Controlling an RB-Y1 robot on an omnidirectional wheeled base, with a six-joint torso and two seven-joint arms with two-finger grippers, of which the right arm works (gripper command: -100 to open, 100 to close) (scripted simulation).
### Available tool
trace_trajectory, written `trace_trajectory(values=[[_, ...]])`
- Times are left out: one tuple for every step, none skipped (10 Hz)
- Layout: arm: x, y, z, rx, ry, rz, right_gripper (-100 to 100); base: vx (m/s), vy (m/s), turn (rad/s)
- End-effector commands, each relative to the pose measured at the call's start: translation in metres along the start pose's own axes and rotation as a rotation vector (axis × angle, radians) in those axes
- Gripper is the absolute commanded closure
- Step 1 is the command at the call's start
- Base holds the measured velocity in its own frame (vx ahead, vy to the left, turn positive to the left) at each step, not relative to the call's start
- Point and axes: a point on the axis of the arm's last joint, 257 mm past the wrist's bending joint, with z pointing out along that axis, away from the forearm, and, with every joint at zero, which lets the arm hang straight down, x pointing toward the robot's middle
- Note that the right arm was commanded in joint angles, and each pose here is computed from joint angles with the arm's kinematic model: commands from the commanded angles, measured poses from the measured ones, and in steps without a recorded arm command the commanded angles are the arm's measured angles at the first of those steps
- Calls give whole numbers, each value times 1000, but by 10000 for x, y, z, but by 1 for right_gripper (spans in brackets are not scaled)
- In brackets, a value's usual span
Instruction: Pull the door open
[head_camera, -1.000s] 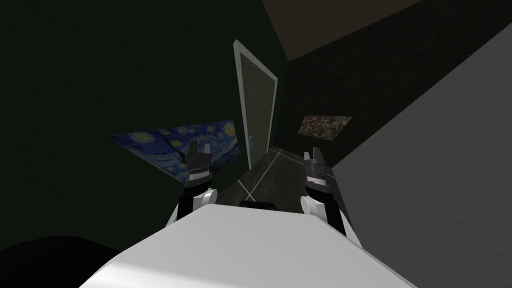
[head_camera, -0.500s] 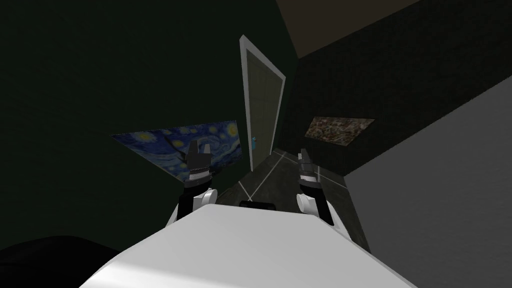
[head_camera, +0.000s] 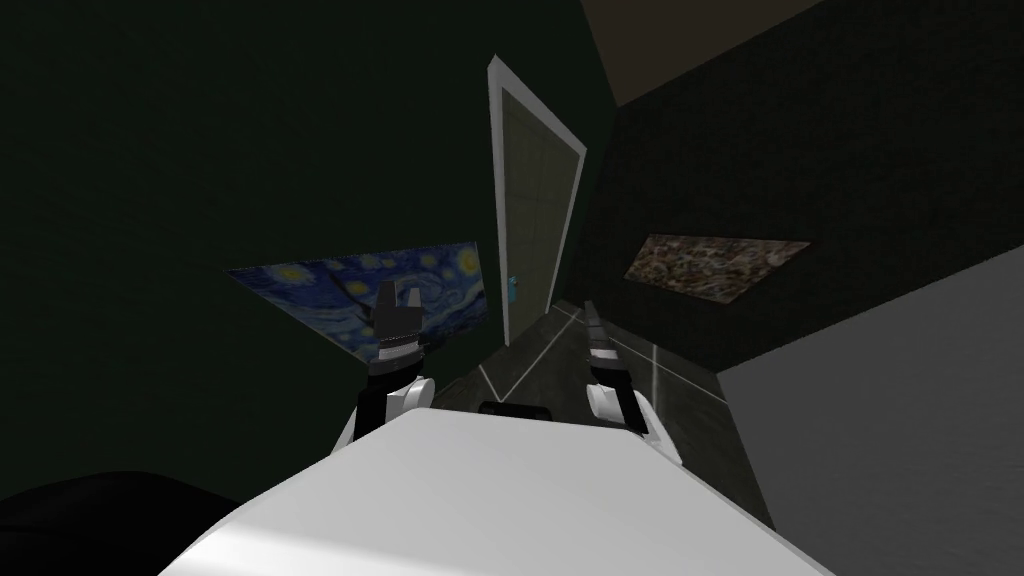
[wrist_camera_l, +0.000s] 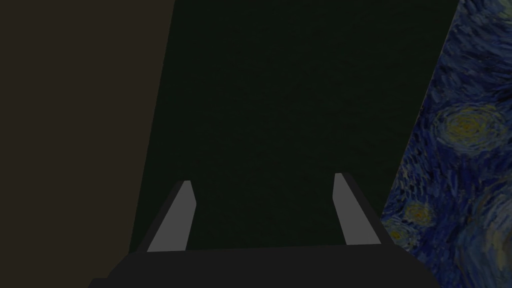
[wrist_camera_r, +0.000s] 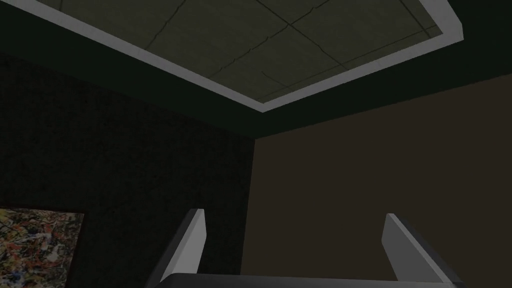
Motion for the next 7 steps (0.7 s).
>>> trace_trajectory(values=[[184,-108,26,14,43,-64,-100,146,-86,181],[256,-154,32,19,60,-88,-100,137,-87,195],[329,-200,37,23,77,-113,-100,104,-58,143],[401,-246,40,27,94,-137,-100,79,-47,113],[474,-292,43,31,112,-163,-100,79,-52,116],[548,-337,45,34,130,-188,-100,89,-49,131],[622,-383,46,36,149,-214,-100,91,-52,151]])
